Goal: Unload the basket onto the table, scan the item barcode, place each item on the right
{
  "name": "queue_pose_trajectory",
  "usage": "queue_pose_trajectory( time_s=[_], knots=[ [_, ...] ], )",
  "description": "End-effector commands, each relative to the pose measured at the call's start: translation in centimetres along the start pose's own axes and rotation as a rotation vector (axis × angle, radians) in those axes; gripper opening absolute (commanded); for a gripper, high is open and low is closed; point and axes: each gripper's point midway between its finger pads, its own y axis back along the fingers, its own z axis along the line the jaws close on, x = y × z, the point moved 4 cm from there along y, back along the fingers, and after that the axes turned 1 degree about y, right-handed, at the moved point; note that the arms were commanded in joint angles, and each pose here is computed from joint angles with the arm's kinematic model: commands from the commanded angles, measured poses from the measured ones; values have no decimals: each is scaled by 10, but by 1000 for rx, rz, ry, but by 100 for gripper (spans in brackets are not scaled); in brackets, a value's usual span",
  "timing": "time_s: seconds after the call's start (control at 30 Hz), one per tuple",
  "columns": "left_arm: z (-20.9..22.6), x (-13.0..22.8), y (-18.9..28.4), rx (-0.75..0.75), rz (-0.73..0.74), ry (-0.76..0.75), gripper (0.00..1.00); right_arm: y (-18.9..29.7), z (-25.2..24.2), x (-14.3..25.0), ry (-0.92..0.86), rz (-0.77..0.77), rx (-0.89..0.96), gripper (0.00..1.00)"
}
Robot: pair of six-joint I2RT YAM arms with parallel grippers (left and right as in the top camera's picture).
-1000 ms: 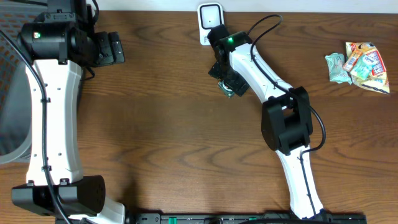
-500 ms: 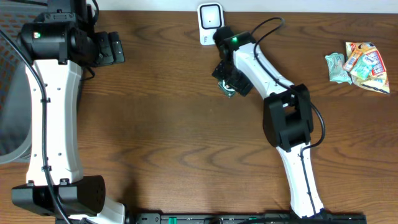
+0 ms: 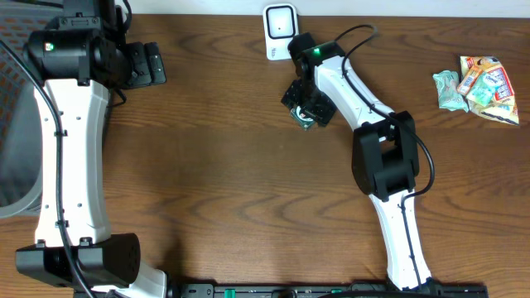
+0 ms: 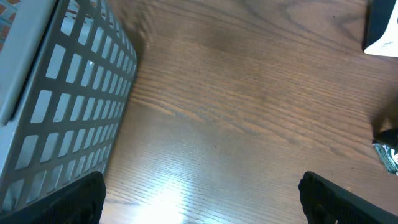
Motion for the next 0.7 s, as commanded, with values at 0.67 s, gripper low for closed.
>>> queue_pose_trajectory(
  time_s=[0.67],
  knots=[
    [4, 0, -3, -19, 5, 12, 98, 28, -12, -3, 709, -47, 68, 65]
  ],
)
